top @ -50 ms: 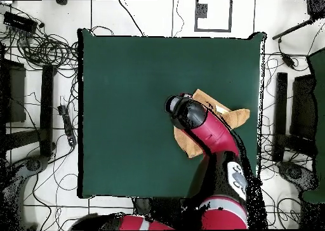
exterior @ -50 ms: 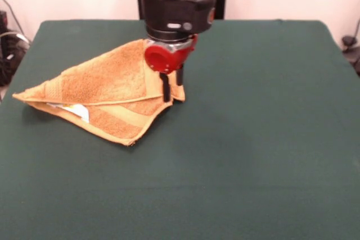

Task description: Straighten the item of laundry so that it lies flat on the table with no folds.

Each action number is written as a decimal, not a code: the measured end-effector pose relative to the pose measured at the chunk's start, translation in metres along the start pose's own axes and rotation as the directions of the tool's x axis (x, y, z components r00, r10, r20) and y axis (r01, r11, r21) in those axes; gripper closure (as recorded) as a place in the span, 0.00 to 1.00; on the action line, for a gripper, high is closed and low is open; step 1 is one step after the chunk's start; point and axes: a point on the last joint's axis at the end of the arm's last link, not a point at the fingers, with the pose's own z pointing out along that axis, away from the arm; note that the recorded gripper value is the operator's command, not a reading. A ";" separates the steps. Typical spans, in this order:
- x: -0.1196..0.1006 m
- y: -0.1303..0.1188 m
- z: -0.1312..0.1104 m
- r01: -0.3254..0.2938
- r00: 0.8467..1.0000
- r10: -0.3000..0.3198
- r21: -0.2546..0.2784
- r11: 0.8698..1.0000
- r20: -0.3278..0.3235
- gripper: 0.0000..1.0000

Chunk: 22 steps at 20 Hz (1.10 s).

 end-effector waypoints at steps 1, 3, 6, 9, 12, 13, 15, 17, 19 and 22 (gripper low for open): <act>-0.004 0.002 0.000 -0.006 1.000 0.006 0.000 1.000 0.000 0.00; -0.011 0.004 0.000 -0.017 1.000 0.017 -0.001 1.000 0.001 0.00; -0.016 0.006 0.000 -0.027 1.000 0.027 -0.002 1.000 0.002 0.00; -0.021 0.008 0.002 -0.033 0.999 0.033 -0.007 0.999 0.005 0.00; -0.024 0.009 0.008 -0.036 0.999 0.036 -0.015 0.999 0.012 0.00; -0.023 0.009 0.009 -0.035 0.999 0.035 -0.015 0.999 0.013 0.00; -0.021 0.010 0.013 -0.032 0.999 0.032 -0.015 0.999 0.018 0.00; -0.017 0.011 0.020 -0.025 0.999 0.025 -0.017 1.000 0.028 0.00; -0.014 0.014 0.025 -0.018 0.999 0.019 -0.023 1.000 0.040 0.00; -0.009 0.017 0.032 0.007 0.998 -0.005 -0.032 0.999 0.060 0.00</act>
